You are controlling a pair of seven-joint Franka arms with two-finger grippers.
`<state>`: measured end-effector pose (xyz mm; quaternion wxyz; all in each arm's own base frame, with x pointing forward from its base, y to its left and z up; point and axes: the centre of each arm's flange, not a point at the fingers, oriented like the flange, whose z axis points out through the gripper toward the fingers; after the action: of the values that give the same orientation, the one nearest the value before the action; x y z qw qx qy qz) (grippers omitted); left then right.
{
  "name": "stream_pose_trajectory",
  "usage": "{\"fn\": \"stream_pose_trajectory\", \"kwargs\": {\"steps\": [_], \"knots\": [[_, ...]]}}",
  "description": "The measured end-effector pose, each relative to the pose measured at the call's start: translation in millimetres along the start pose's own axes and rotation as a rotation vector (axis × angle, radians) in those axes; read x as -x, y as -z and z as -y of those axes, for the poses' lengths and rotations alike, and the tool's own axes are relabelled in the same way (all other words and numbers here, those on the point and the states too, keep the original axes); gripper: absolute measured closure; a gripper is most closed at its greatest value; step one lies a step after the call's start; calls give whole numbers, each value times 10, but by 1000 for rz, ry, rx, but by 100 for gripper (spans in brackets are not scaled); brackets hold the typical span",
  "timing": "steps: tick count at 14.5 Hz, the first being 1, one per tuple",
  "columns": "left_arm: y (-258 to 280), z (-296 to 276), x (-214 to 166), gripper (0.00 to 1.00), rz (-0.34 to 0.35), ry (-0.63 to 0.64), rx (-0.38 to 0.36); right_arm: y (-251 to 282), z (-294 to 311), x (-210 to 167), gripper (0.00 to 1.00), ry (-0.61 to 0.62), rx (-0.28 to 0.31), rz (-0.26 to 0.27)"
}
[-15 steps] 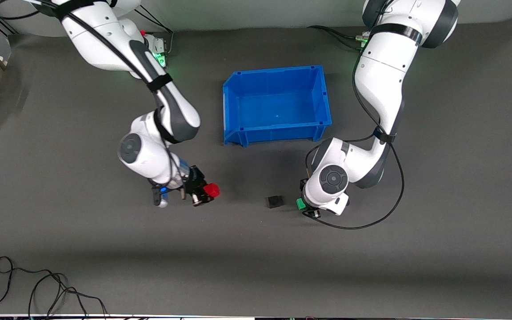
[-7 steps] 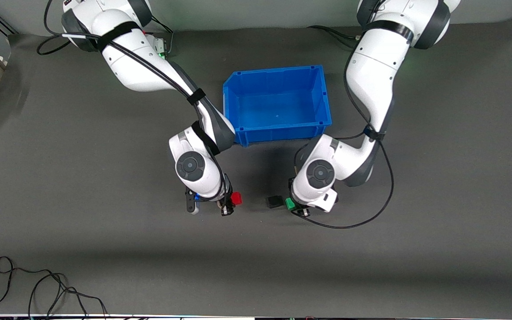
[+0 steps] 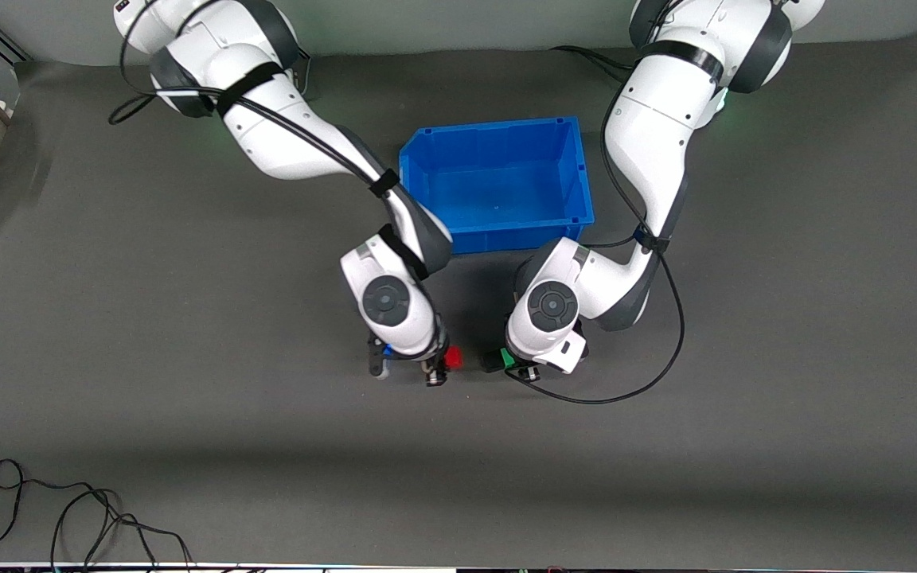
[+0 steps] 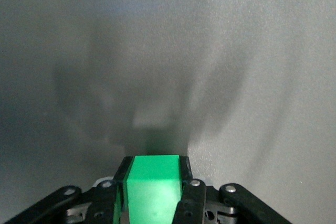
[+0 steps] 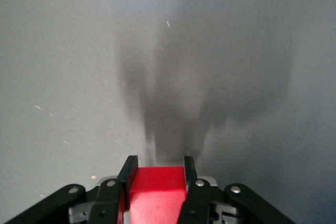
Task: Attach green and red cubes to black cube
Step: 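Lower both cubes against the black cube and open both grippers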
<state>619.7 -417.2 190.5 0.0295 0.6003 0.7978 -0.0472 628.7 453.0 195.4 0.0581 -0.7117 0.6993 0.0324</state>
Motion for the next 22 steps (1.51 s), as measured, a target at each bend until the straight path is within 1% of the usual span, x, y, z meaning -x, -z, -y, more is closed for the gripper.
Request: {"fn": "stream_pose_trajectory", "kwargs": {"steps": [3, 9, 13, 17, 18, 19, 22], "knots": [[9, 10, 18, 61, 2, -3, 1, 2, 9, 45, 60, 3, -9, 0], [62, 117, 164, 61, 11, -27, 7, -150, -68, 79, 60, 18, -7, -34], [62, 221, 252, 61, -4, -62, 18, -174, -62, 57, 60, 20, -11, -45], [62, 233, 264, 61, -17, -86, 34, -182, -62, 59, 60, 20, -13, -44], [68, 227, 264, 55, -29, -103, 49, -186, -63, 62, 60, 20, -14, -43], [78, 220, 266, 45, -37, -114, 60, -194, -64, 61, 60, 20, -15, -43], [106, 204, 277, 14, -41, -124, 74, -201, -48, 45, 60, 17, -19, -43]]}}
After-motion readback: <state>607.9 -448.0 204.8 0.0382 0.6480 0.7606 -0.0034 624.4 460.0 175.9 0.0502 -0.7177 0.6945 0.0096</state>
